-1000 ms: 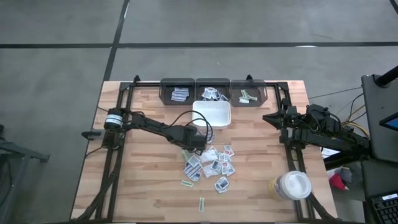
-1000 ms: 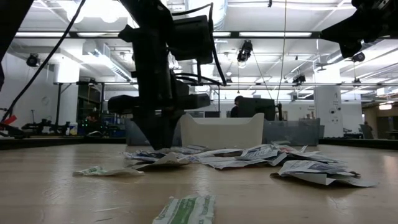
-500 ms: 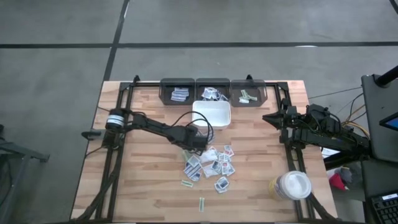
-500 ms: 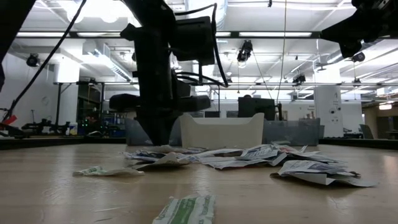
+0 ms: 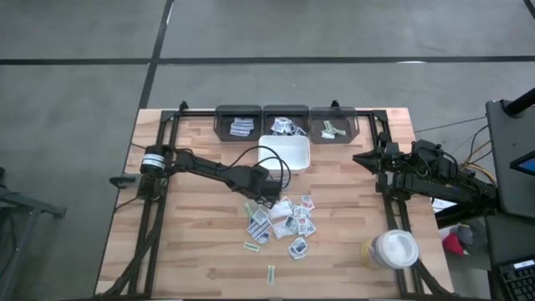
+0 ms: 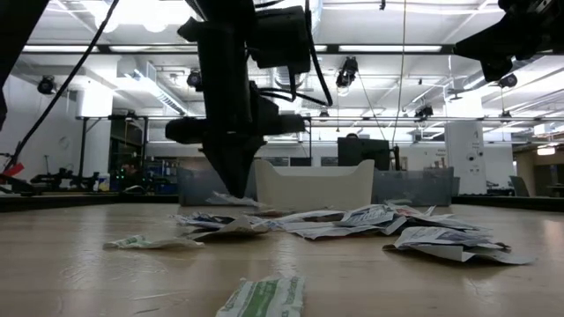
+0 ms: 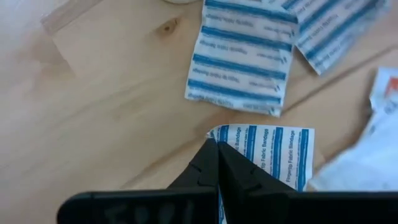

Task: Pick & Place First Aid Supplies
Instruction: Put the blue bandage pack into the left gray bin

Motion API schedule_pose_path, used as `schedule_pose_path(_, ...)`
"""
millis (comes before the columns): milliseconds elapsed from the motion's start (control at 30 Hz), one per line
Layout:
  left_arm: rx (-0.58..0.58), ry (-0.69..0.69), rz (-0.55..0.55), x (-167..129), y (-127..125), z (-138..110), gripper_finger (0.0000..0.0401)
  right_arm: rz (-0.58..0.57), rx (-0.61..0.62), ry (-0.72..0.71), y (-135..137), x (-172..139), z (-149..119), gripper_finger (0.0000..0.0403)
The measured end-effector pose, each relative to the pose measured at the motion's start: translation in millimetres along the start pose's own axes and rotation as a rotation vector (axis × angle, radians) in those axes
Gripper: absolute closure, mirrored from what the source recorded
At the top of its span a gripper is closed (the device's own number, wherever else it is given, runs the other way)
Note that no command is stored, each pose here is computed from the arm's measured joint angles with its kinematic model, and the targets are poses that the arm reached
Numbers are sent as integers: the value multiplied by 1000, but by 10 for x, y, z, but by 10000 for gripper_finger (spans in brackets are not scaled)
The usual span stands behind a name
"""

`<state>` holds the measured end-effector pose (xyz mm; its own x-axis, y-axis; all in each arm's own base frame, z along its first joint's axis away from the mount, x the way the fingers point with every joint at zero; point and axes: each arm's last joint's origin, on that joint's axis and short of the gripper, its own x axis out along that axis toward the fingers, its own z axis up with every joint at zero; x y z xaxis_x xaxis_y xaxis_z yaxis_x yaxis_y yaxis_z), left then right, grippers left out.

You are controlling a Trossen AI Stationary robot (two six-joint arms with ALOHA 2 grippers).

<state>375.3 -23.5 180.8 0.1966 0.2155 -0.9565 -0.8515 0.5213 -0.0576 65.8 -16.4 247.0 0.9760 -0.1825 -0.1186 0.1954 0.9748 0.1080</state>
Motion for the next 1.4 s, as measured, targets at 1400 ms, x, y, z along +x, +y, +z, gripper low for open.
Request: schedule_pose_path(1400, 192, -539, -334, -1359, -460, 593, 401, 0, 0, 0, 0, 0, -1, 364)
